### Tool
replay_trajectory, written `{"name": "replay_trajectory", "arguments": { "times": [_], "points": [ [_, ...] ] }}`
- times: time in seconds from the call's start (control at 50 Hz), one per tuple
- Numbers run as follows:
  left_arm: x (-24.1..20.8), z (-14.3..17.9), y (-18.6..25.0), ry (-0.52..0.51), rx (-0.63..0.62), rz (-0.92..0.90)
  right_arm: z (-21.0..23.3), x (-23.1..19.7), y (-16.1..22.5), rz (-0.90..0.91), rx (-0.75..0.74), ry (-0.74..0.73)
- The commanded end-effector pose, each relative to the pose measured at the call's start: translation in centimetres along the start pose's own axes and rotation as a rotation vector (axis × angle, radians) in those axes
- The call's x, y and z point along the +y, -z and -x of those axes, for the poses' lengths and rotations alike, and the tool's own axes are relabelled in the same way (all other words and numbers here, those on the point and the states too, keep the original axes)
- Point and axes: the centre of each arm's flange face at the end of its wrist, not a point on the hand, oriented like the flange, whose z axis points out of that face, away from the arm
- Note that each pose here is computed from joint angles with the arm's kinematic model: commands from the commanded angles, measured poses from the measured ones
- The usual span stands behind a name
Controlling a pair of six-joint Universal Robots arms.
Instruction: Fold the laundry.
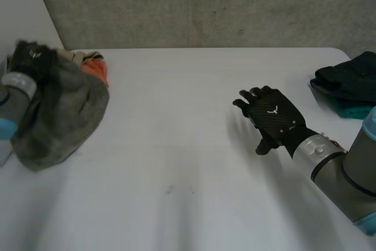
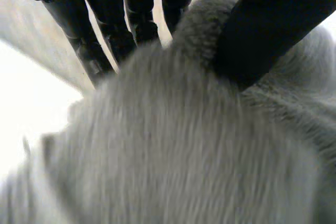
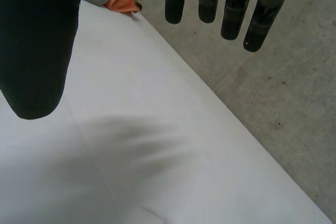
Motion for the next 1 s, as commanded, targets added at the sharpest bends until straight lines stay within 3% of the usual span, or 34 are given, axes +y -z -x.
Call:
{"name": "replay_trajectory", "arguments": {
  "times": [0.02, 0.12, 0.16, 0.28, 0.36, 0.42, 0.54, 0.68, 0.82, 0.9, 1.0],
  "points": [
    [-12.1, -4.1, 5.8, 0.219, 0.109, -0.257, -0.9, 0.0, 0.2, 0.008, 0.043, -0.006],
    [-17.1, -9.6, 11.3, 0.396, 0.343, -0.335, -2.7, 0.1, 0.4, 0.033, 0.135, -0.003],
    [-17.9, -13.2, 14.0, 0.446, 0.499, -0.34, -3.1, 0.0, 0.4, 0.035, 0.158, -0.001],
    [-16.3, -20.4, 18.9, 0.454, 0.785, -0.259, -4.2, 0.2, 0.3, 0.052, 0.212, 0.001],
    [-16.7, -21.7, 20.8, 0.422, 0.847, -0.251, -5.2, 0.4, 0.3, 0.06, 0.251, 0.002],
    [-17.7, -20.9, 20.8, 0.409, 0.823, -0.277, -5.8, 0.1, 0.1, 0.051, 0.264, 0.006],
    [-20.1, -14.7, 18.7, 0.416, 0.618, -0.352, -6.6, -1.2, -0.4, 0.013, 0.266, 0.03],
    [-17.7, -11.0, 17.2, 0.417, 0.377, -0.173, -5.0, -4.5, -0.6, 0.039, 0.105, 0.002],
    [-13.8, -11.8, 18.9, 0.395, 0.376, 0.056, -1.8, -5.0, 0.4, 0.211, -0.119, -0.117],
    [-11.9, -12.0, 18.7, 0.372, 0.368, 0.113, 0.3, -5.4, 0.4, 0.256, -0.105, -0.211],
    [-8.8, -12.9, 18.3, 0.291, 0.383, 0.2, 2.1, -4.3, 0.5, 0.345, -0.01, -0.488]
  ]
}}
